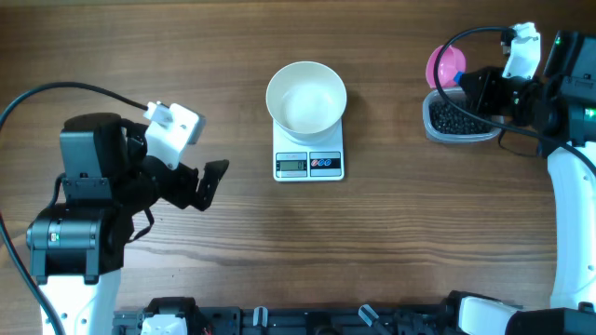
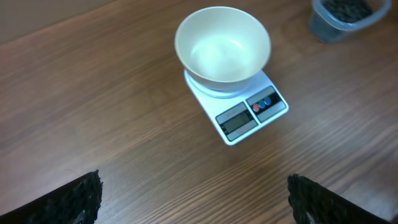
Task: Scoop item into bowl and weigh 150g on scale
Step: 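Retract the left gripper away from the scale, then dip the pink scoop into the black beans with the right gripper, then lift the filled pink scoop and carry it over the white bowl, then tilt the pink scoop with the right gripper to pour beans into the bowl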
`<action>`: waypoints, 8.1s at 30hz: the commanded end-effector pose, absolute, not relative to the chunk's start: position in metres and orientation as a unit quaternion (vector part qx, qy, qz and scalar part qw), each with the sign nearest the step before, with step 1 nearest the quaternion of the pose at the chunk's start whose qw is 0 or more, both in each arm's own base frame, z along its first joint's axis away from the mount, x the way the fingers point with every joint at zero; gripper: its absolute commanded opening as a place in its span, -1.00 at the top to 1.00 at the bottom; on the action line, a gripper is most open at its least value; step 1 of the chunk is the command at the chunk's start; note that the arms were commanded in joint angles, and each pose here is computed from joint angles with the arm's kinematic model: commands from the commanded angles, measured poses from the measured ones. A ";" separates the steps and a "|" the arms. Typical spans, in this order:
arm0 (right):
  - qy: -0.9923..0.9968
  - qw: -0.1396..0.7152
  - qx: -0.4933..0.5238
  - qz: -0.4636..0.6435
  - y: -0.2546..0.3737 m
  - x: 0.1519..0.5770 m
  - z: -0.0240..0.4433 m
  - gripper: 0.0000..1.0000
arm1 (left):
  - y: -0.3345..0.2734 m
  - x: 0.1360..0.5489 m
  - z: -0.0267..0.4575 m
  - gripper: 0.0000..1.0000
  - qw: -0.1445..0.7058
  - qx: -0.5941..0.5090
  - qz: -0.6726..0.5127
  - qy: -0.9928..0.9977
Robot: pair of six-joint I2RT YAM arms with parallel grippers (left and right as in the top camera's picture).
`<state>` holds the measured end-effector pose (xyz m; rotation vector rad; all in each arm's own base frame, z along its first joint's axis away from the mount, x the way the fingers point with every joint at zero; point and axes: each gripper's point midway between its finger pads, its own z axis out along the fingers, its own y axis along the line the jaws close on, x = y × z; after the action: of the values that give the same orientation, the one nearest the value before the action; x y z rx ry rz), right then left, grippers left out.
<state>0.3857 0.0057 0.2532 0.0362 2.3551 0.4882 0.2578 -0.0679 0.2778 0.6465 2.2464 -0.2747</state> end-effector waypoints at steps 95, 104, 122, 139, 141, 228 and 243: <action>0.988 0.058 -0.139 -0.018 -0.044 0.391 0.101 0.91 | -0.081 0.246 0.284 -1.00 0.390 0.333 -0.120 0.850; 0.986 0.081 -0.099 0.110 -0.035 0.386 0.106 0.91 | -0.081 0.246 0.284 -1.00 0.390 0.333 -0.120 0.850; 0.979 0.085 -0.007 0.187 -0.066 0.380 0.096 0.91 | -0.081 0.246 0.284 -1.00 0.390 0.333 -0.120 0.850; 0.951 0.089 0.067 0.289 -0.080 0.368 0.095 0.91 | -0.081 0.246 0.284 -1.00 0.390 0.333 -0.120 0.850; 0.942 0.102 0.081 0.309 -0.085 0.369 0.100 0.91 | -0.081 0.246 0.284 -1.00 0.390 0.333 -0.120 0.850; 0.872 0.248 -0.371 0.202 0.206 0.432 0.133 0.91 | -0.081 0.247 0.282 -1.00 0.387 0.333 -0.121 0.851; 0.862 0.287 -0.415 0.052 0.214 0.432 0.157 0.91 | -0.081 0.247 0.282 -1.00 0.387 0.333 -0.121 0.851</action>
<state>0.4289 0.2180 0.1432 -1.1001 2.3378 0.2725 0.2463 -0.0790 0.2745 0.8297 2.1982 -0.3057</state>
